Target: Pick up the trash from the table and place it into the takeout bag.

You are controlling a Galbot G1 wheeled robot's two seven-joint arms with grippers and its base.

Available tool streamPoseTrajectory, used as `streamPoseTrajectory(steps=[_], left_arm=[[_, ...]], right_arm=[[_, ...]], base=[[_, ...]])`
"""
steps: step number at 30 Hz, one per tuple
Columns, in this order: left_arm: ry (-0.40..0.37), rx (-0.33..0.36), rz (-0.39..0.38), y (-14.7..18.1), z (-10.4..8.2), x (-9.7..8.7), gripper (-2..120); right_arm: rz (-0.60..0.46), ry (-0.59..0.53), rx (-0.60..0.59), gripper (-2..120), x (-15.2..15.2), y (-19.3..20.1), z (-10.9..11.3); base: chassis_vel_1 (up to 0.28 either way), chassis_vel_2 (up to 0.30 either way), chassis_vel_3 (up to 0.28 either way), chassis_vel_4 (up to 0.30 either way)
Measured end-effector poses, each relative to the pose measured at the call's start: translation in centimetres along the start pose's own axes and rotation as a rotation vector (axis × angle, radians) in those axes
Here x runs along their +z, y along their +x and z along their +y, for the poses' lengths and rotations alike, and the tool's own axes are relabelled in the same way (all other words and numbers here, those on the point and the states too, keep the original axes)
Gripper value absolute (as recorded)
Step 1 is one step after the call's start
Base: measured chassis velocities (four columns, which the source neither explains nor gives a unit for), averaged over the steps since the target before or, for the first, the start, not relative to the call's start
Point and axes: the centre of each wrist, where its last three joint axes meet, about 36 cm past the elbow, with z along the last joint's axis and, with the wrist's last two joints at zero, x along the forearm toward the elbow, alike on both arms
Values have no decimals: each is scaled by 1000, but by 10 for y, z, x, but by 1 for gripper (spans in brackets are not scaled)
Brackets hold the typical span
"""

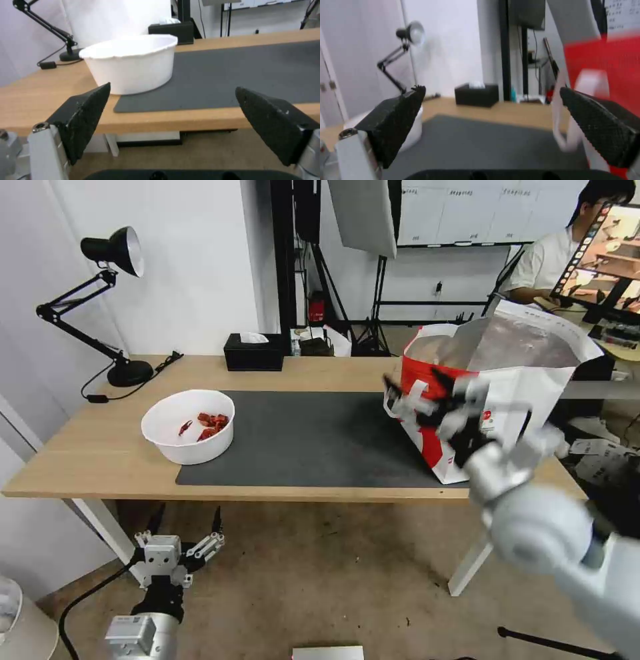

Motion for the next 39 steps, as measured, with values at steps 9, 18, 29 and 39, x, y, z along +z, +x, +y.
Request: streamPoseTrajectory(steps=[9, 18, 29, 39], left_arm=[[-3, 4, 17, 0, -2, 7, 100], [-3, 5, 25, 0, -2, 10, 100], [-5, 5, 40, -4, 0, 20, 100], [155, -66, 67, -78, 75, -65, 100]], right_arm=[[85, 80, 106, 100, 74, 44, 9], [141, 64, 155, 100, 91, 54, 14], [175, 52, 171, 100, 91, 57, 18], [174, 51, 171, 100, 90, 56, 18]], base=[[0, 0, 0, 0], [0, 0, 0, 0], [0, 0, 0, 0], [0, 0, 0, 0]])
